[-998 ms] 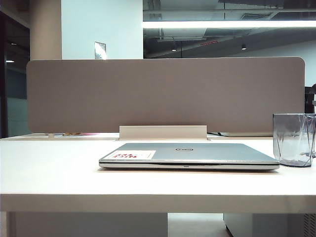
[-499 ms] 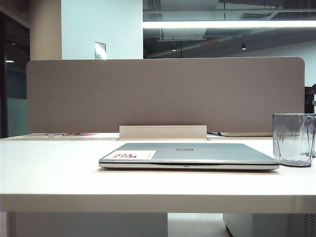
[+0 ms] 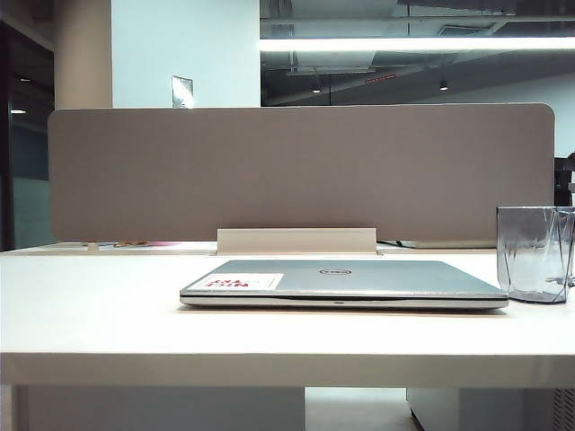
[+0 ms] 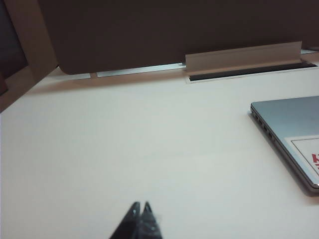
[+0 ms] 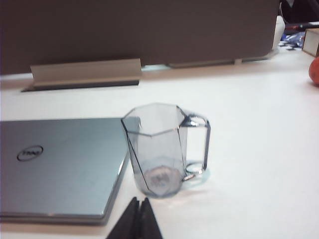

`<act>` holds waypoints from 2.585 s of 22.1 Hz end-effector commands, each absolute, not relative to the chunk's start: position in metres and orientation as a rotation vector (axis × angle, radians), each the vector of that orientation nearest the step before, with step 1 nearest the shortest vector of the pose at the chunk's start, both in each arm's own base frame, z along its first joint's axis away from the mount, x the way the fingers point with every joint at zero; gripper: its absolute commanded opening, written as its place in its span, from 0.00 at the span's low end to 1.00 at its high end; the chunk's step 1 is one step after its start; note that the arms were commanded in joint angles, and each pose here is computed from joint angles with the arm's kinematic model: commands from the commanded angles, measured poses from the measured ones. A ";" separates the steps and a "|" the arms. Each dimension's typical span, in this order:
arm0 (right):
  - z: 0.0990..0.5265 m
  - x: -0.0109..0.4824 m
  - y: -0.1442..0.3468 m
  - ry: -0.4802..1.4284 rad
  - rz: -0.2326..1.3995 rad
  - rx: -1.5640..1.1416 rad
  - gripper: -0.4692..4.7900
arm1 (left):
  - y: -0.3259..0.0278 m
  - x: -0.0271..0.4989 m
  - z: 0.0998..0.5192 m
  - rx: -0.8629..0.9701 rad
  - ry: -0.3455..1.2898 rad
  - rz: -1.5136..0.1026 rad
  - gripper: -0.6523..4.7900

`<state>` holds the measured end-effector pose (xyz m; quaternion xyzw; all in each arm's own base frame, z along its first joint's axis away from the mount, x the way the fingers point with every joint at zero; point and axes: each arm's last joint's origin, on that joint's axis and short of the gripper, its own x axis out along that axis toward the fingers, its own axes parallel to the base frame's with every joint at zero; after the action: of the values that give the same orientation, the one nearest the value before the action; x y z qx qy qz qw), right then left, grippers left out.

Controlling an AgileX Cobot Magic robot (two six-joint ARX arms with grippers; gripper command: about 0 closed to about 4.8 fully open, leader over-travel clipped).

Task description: Pick up the water cup and place it on the right side of the laptop.

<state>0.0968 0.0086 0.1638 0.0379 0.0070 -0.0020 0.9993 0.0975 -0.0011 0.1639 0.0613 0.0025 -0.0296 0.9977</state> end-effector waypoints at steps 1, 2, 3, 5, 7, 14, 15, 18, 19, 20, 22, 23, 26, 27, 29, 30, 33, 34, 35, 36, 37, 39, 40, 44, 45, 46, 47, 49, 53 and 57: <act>0.166 0.097 0.009 -0.020 -0.009 0.075 0.07 | -0.001 0.097 0.168 0.120 -0.031 -0.058 0.11; 0.166 0.097 0.009 -0.020 -0.009 0.075 0.07 | -0.001 0.097 0.168 0.120 -0.033 -0.058 0.11; 0.165 0.097 0.008 -0.019 -0.011 0.076 0.07 | -0.001 0.097 0.168 0.120 -0.033 -0.058 0.11; 0.165 0.097 0.008 -0.010 -0.011 0.075 0.07 | -0.001 0.097 0.168 0.120 -0.031 -0.058 0.11; 0.162 0.097 0.009 0.016 -0.009 0.072 0.07 | -0.001 0.097 0.168 0.121 -0.031 -0.058 0.11; 0.161 0.097 0.009 0.029 -0.008 0.070 0.07 | -0.001 0.097 0.168 0.121 -0.031 -0.058 0.11; 0.161 0.097 0.009 0.029 -0.008 0.070 0.07 | -0.001 0.097 0.168 0.121 -0.031 -0.058 0.11; 0.161 0.097 0.009 0.029 -0.008 0.070 0.07 | -0.001 0.097 0.168 0.121 -0.031 -0.058 0.11; 0.161 0.097 0.009 0.029 -0.010 0.065 0.07 | -0.001 0.097 0.168 0.121 -0.031 -0.058 0.11; 0.161 0.097 0.009 0.029 -0.013 0.054 0.07 | -0.001 0.097 0.168 0.121 -0.031 -0.058 0.11; 0.161 0.097 0.007 0.028 -0.019 0.044 0.07 | -0.001 0.097 0.168 0.121 -0.031 -0.058 0.11; 0.161 0.097 0.006 0.029 -0.026 0.045 0.07 | -0.001 0.097 0.168 0.121 -0.031 -0.058 0.11; 0.161 0.097 -0.002 0.022 -0.108 0.057 0.07 | -0.001 0.097 0.168 0.121 -0.031 -0.058 0.11; 0.161 0.097 -0.003 0.022 -0.108 0.057 0.07 | -0.001 0.097 0.168 0.121 -0.031 -0.058 0.11; 0.161 0.097 -0.002 0.024 -0.097 0.057 0.07 | -0.001 0.097 0.168 0.121 -0.030 -0.058 0.11; 0.161 0.097 -0.002 0.024 -0.094 0.057 0.07 | -0.001 0.097 0.168 0.121 -0.030 -0.058 0.11; 0.161 0.098 -0.002 0.024 -0.087 0.057 0.07 | -0.001 0.097 0.168 0.121 -0.030 -0.058 0.11; 0.161 0.098 -0.002 0.024 -0.087 0.058 0.07 | -0.001 0.097 0.168 0.121 -0.030 -0.058 0.11; 0.161 0.098 -0.001 0.024 -0.078 0.058 0.07 | -0.001 0.097 0.168 0.121 -0.030 -0.058 0.11; 0.161 0.098 -0.001 0.024 -0.072 0.058 0.07 | -0.001 0.097 0.168 0.121 -0.030 -0.058 0.11; 0.161 0.098 -0.001 0.024 -0.074 0.057 0.07 | -0.001 0.097 0.168 0.121 -0.030 -0.058 0.11; 0.161 0.098 -0.001 0.024 -0.074 0.057 0.07 | -0.001 0.097 0.168 0.121 -0.030 -0.058 0.11; 0.161 0.098 -0.001 0.024 -0.074 0.057 0.07 | -0.001 0.097 0.168 0.121 -0.030 -0.058 0.11; 0.161 0.098 -0.001 0.024 -0.074 0.057 0.07 | -0.001 0.097 0.168 0.121 -0.030 -0.058 0.11; 0.161 0.098 -0.001 0.024 -0.074 0.057 0.07 | -0.001 0.097 0.168 0.121 -0.030 -0.058 0.11; 0.161 0.098 -0.001 0.024 -0.074 0.057 0.07 | -0.001 0.097 0.168 0.121 -0.030 -0.058 0.11; 0.161 0.098 -0.001 0.024 -0.074 0.057 0.07 | -0.001 0.097 0.168 0.121 -0.030 -0.058 0.11; 0.161 0.098 -0.001 0.024 -0.074 0.057 0.07 | -0.001 0.097 0.168 0.121 -0.030 -0.058 0.11; 0.161 0.098 -0.001 0.024 -0.074 0.057 0.07 | -0.001 0.097 0.168 0.121 -0.030 -0.058 0.11; 0.161 0.098 -0.001 0.024 -0.074 0.057 0.07 | -0.001 0.097 0.168 0.121 -0.030 -0.059 0.11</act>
<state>0.0972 -0.0013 0.1615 0.0283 0.0177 -0.0373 0.9987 0.0975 -0.0012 0.1659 0.0600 -0.0080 -0.0293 0.9977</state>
